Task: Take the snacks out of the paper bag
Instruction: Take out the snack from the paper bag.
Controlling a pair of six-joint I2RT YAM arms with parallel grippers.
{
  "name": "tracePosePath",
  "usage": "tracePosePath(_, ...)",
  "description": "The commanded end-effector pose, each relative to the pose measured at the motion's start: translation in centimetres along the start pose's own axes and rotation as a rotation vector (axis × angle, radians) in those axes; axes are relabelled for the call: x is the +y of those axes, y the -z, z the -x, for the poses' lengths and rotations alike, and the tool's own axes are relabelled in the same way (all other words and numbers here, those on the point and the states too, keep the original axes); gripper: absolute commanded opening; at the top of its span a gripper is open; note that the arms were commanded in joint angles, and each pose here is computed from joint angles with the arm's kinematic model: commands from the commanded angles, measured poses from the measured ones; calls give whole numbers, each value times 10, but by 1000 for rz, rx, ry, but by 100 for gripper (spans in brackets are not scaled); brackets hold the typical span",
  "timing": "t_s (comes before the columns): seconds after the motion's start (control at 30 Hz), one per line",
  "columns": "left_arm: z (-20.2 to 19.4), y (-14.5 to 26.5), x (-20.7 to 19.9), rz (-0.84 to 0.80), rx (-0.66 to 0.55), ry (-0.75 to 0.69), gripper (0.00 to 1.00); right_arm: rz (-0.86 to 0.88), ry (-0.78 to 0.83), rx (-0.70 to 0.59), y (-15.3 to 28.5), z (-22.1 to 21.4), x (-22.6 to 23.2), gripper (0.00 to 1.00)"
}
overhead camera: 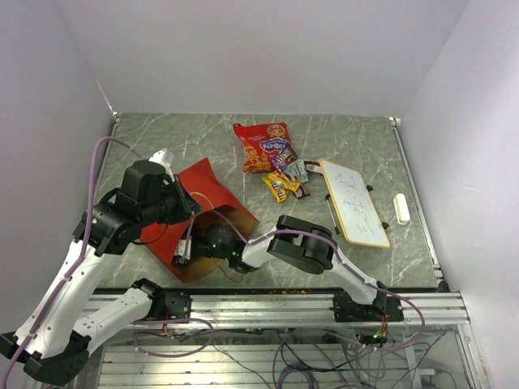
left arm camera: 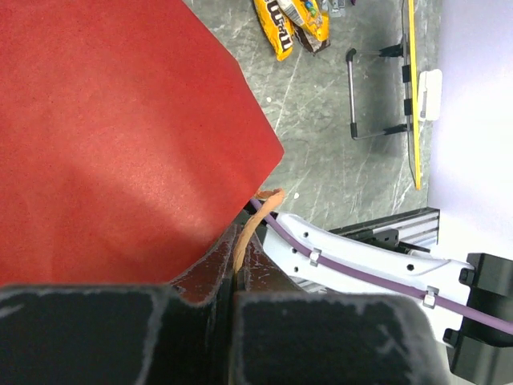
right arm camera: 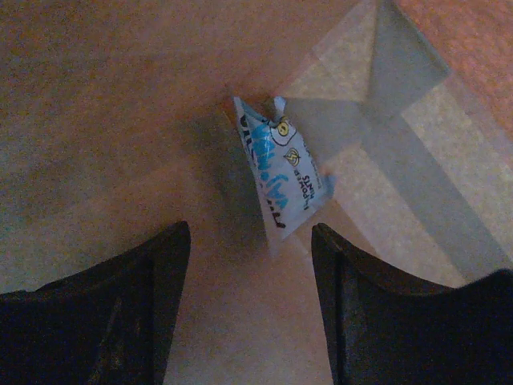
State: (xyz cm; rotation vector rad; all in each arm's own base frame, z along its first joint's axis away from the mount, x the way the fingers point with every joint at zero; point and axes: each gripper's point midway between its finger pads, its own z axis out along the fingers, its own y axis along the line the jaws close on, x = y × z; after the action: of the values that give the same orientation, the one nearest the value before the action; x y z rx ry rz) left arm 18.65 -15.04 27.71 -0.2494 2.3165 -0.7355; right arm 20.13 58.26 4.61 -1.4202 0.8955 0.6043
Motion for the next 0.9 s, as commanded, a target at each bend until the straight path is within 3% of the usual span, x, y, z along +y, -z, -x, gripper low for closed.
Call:
tracePosePath(0.0, 4, 4, -17, -80, 0, -25, 7, 69, 53, 28, -11, -17, 11, 62)
tracePosePath(0.33, -1, 4, -22, -104, 35, -44, 7, 55, 38, 55, -48, -38, 0, 61)
tracePosePath(0.5, -6, 8, -21, -117, 45, -34, 7, 50, 11, 68, -63, -51, -8, 56)
tracePosePath(0.63, -6, 11, -22, -121, 38, -25, 7, 56, 8, 55, -70, -46, -11, 45)
tracePosePath(0.8, -5, 18, -20, -118, 12, 4, 7, 42, -4, 59, -60, -37, -17, 17)
tracePosePath(0.87, -2, 23, -16, -104, -14, 16, 7, 33, 0, 60, -53, -30, -23, 10)
